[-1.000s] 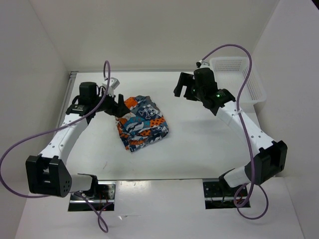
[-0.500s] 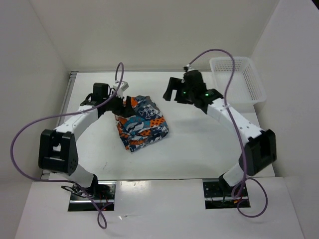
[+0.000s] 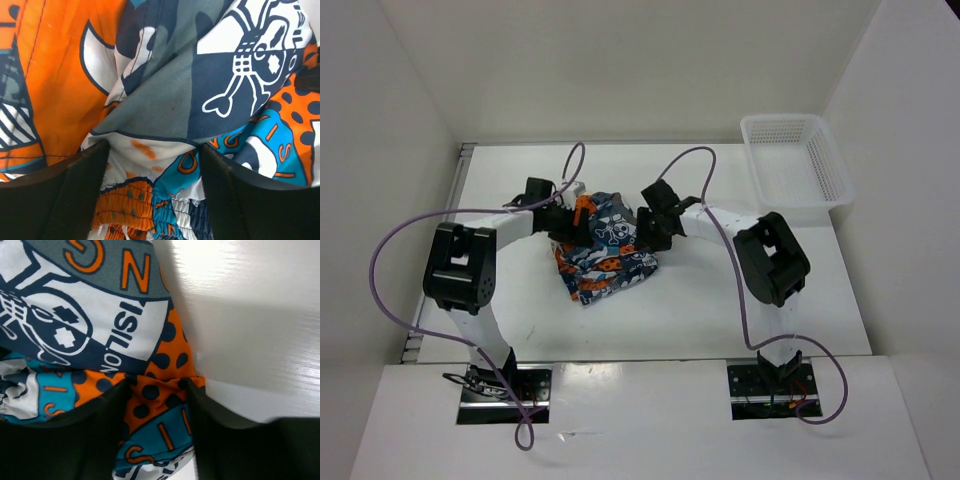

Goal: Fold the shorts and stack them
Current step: Fold the shorts

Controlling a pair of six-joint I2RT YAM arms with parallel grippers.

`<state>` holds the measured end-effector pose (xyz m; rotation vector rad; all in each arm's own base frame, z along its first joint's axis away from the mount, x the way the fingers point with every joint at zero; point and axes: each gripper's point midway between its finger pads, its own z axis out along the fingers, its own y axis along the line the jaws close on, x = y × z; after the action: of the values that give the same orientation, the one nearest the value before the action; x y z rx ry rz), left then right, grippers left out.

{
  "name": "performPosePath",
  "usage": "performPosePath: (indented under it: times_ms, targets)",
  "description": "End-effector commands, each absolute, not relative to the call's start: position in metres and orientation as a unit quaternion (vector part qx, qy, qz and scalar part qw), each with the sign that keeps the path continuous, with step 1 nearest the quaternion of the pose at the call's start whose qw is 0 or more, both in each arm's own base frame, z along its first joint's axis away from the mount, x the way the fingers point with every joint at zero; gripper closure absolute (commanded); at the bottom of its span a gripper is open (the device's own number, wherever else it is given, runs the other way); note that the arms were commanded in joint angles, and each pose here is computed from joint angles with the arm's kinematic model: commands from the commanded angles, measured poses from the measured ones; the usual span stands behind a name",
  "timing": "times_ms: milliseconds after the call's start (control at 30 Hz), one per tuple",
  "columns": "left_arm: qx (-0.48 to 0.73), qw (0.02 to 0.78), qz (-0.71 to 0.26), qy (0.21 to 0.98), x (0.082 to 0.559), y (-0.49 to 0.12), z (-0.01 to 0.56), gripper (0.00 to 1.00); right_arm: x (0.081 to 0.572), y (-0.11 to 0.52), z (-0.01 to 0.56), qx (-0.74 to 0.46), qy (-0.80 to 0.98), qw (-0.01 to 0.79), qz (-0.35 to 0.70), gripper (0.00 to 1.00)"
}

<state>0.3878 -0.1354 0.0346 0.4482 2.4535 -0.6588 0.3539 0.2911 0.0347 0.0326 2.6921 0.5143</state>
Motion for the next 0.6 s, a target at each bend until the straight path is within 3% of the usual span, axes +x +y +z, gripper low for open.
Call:
performPosePath:
  times_ms: [0, 133, 167, 333, 500, 567]
  targets:
    - [0.183, 0.313, -0.251, 0.898, 0.412, -0.143, 0.067, 0.18, 0.366, 0.288, 0.052, 0.025, 0.957, 0.229, 0.176, 0.4]
    - [0.203, 0.365, -0.285, 0.863, 0.42, -0.15, 0.152, 0.1, 0.386, 0.284, 0.167, 0.028, 0.918, 0.338, 0.205, 0.05]
    - [0.208, 0.382, -0.294, 0.851, 0.423, -0.149, 0.18, 0.08, 0.39, 0.275, 0.185, 0.034, 0.912, 0.357, 0.201, 0.01]
    - [0.211, 0.474, -0.272, 0.81, 0.412, -0.125, 0.274, 0.01, 0.396, 0.211, 0.243, 0.1, 0.893, 0.404, 0.173, 0.0]
    - [0.185, 0.56, -0.218, 0.778, 0.391, -0.08, 0.32, 0.01, 0.385, 0.128, 0.266, 0.17, 0.872, 0.441, 0.126, 0.0]
    - [0.173, 0.565, -0.208, 0.779, 0.384, -0.068, 0.314, 0.01, 0.379, 0.1, 0.275, 0.192, 0.862, 0.456, 0.108, 0.0]
